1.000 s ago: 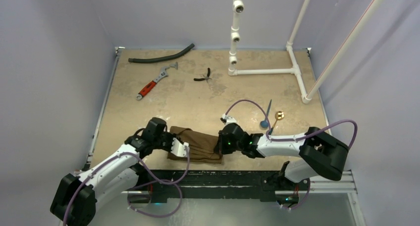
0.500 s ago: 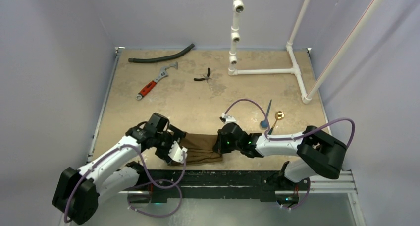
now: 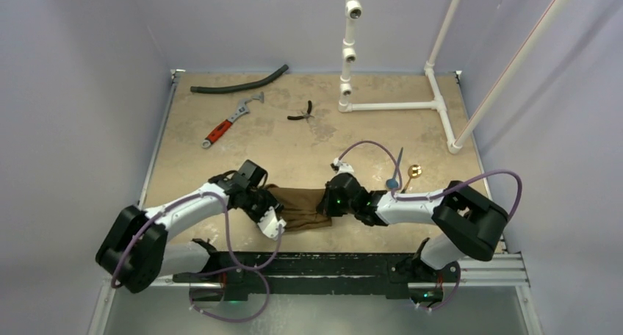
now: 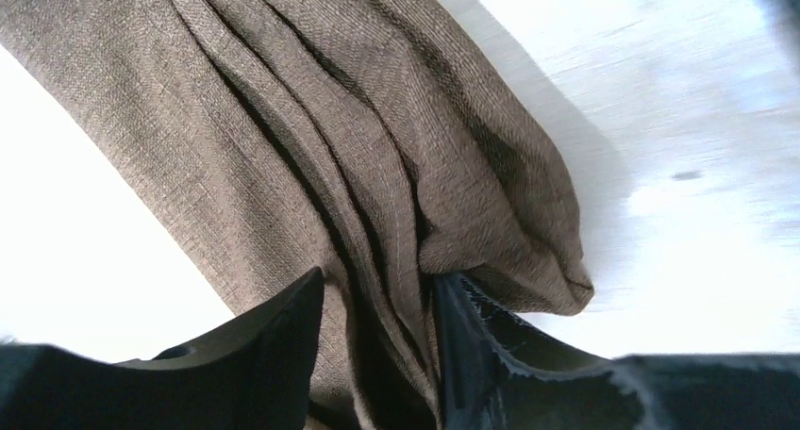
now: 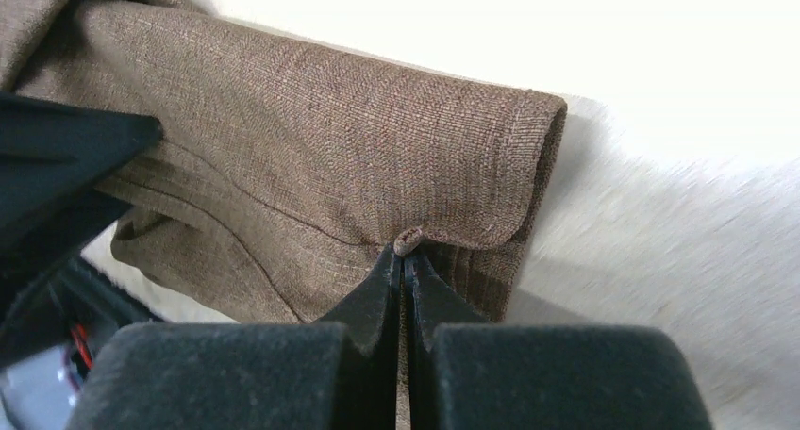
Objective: Fold the napkin into a case and place the utensils inside
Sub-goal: Smooth out the 2/3-rectangle-folded napkin at the center of the board.
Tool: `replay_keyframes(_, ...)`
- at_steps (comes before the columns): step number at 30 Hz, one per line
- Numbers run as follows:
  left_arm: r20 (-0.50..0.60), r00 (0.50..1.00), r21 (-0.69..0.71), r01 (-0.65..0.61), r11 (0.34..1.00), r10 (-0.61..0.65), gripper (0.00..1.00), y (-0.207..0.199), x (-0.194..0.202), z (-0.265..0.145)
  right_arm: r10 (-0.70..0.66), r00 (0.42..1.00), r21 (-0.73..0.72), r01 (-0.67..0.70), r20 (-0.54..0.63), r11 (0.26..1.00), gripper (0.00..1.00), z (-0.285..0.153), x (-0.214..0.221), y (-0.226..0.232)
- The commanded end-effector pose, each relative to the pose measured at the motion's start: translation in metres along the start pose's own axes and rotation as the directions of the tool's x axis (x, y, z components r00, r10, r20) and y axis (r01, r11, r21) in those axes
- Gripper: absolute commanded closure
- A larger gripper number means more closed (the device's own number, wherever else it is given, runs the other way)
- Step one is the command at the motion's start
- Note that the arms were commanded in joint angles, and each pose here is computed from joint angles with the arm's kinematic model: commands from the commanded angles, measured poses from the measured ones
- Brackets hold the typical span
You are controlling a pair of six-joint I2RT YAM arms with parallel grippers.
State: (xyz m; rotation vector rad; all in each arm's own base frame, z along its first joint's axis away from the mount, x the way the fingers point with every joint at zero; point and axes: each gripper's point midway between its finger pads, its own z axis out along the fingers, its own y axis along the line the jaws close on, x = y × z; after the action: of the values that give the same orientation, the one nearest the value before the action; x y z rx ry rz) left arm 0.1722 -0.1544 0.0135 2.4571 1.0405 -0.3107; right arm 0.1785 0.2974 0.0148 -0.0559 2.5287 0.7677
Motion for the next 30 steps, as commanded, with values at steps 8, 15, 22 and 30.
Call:
replay_keyframes(8, -0.333, 0.943, -0.027, 0.014, 1.000, -0.022, 0.70, 0.068, 0.085, 0.017, -0.028, 0.971, 0.214, -0.024, 0.236, 0.976, 1.00, 0.027, -0.104, -0.058)
replay_keyframes(15, -0.336, 0.936, -0.110, 0.070, 0.991, -0.104, 0.61, 0.074, 0.084, -0.009, -0.101, 0.937, 0.179, 0.042, 0.335, 0.983, 1.00, 0.005, -0.140, -0.050)
replay_keyframes(22, -0.292, 0.947, -0.180, 0.081, 0.980, -0.132, 0.50, 0.064, 0.072, -0.026, -0.123, 0.931, 0.111, 0.090, 0.344, 0.990, 0.81, -0.011, -0.142, -0.034)
replay_keyframes(30, -0.256, 0.951, -0.204, 0.119, 0.972, -0.170, 0.50, 0.057, 0.067, -0.022, -0.071, 0.962, 0.045, 0.062, 0.265, 0.997, 0.82, -0.009, -0.087, -0.036)
